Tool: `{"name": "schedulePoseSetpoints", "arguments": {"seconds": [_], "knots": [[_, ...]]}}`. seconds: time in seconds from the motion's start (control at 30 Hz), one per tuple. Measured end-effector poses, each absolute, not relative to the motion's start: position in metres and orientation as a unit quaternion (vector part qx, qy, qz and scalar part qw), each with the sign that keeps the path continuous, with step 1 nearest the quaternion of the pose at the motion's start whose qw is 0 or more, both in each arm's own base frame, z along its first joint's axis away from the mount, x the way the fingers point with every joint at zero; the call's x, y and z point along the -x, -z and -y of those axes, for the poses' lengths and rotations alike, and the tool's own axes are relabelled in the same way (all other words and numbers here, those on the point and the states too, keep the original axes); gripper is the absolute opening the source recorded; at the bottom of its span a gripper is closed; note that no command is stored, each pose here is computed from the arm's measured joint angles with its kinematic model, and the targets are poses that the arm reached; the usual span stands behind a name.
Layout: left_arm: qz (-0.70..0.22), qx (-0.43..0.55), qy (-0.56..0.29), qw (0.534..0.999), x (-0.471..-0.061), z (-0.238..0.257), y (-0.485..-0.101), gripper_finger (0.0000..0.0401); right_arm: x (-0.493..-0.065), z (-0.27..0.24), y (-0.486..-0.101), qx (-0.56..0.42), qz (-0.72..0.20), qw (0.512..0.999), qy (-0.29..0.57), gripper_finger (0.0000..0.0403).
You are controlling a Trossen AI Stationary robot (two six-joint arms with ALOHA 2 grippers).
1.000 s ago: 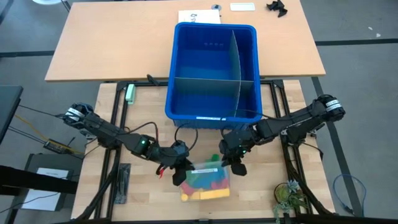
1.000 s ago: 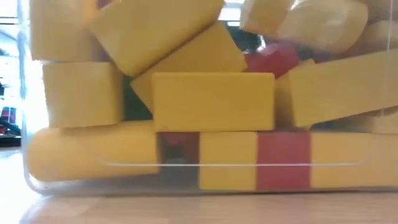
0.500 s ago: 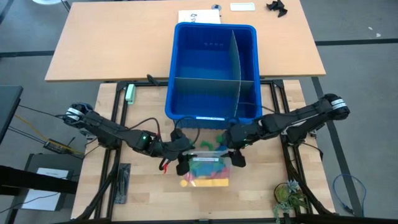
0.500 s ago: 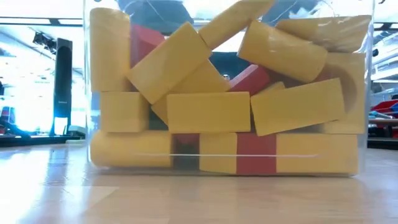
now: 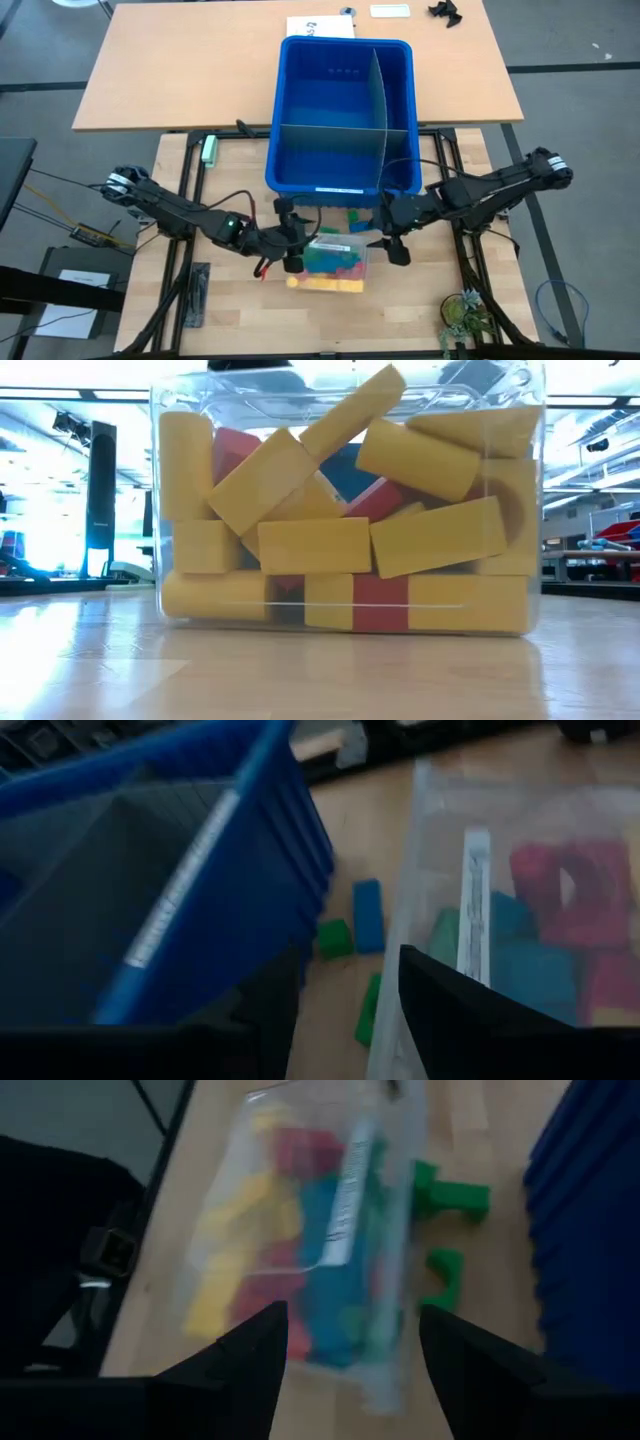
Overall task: Sort blocks
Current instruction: Pour the blocks on the table from the transparent bin
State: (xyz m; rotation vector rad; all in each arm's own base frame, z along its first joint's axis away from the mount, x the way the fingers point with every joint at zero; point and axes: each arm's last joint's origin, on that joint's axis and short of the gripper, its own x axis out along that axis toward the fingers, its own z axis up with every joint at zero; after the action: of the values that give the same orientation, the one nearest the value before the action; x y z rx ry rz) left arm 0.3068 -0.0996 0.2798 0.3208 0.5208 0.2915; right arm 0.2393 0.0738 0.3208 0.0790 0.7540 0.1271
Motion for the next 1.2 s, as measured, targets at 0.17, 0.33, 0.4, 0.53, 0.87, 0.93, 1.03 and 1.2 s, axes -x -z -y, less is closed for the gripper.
{"name": "schedulePoseSetpoints", "arguments": {"seconds": [0.17, 0.33, 0.4, 0.53, 0.87, 0.93, 1.03, 1.2], "knots": [[-0.249, -0.159, -0.155, 0.943, -0.307, 0.100, -0.284, 0.0177, -0.226, -0.081, -0.325, -0.039, -0.372, 0.926, -0.051, 0.0214], [-0.241, -0.127, -0.161, 0.949, -0.304, 0.099, -0.292, 0.0182, -0.219, -0.090, -0.321, -0.071, -0.403, 0.911, -0.048, 0.0211], [-0.229, -0.089, -0.157, 0.957, -0.300, 0.102, -0.311, 0.0188, -0.214, -0.095, -0.319, -0.078, -0.419, 0.903, -0.050, 0.0212], [-0.290, -0.028, -0.134, 0.947, -0.278, 0.113, -0.330, 0.0199, -0.205, -0.110, -0.313, -0.089, -0.432, 0.896, -0.044, 0.0214], [-0.417, 0.069, -0.145, 0.894, -0.222, 0.155, -0.261, 0.0193, -0.195, -0.126, -0.238, -0.154, -0.407, 0.900, 0.029, 0.0194], [-0.407, 0.081, -0.139, 0.899, -0.221, 0.157, -0.240, 0.0193, -0.198, -0.126, -0.225, -0.170, -0.391, 0.904, 0.025, 0.0188], [-0.377, 0.109, -0.130, 0.911, -0.228, 0.155, -0.214, 0.0193, -0.206, -0.126, -0.212, -0.192, -0.371, 0.908, 0.027, 0.0177], [-0.328, 0.150, -0.115, 0.926, -0.245, 0.146, -0.196, 0.0192, -0.224, -0.121, -0.200, -0.247, -0.355, 0.900, 0.055, 0.0159]]}}
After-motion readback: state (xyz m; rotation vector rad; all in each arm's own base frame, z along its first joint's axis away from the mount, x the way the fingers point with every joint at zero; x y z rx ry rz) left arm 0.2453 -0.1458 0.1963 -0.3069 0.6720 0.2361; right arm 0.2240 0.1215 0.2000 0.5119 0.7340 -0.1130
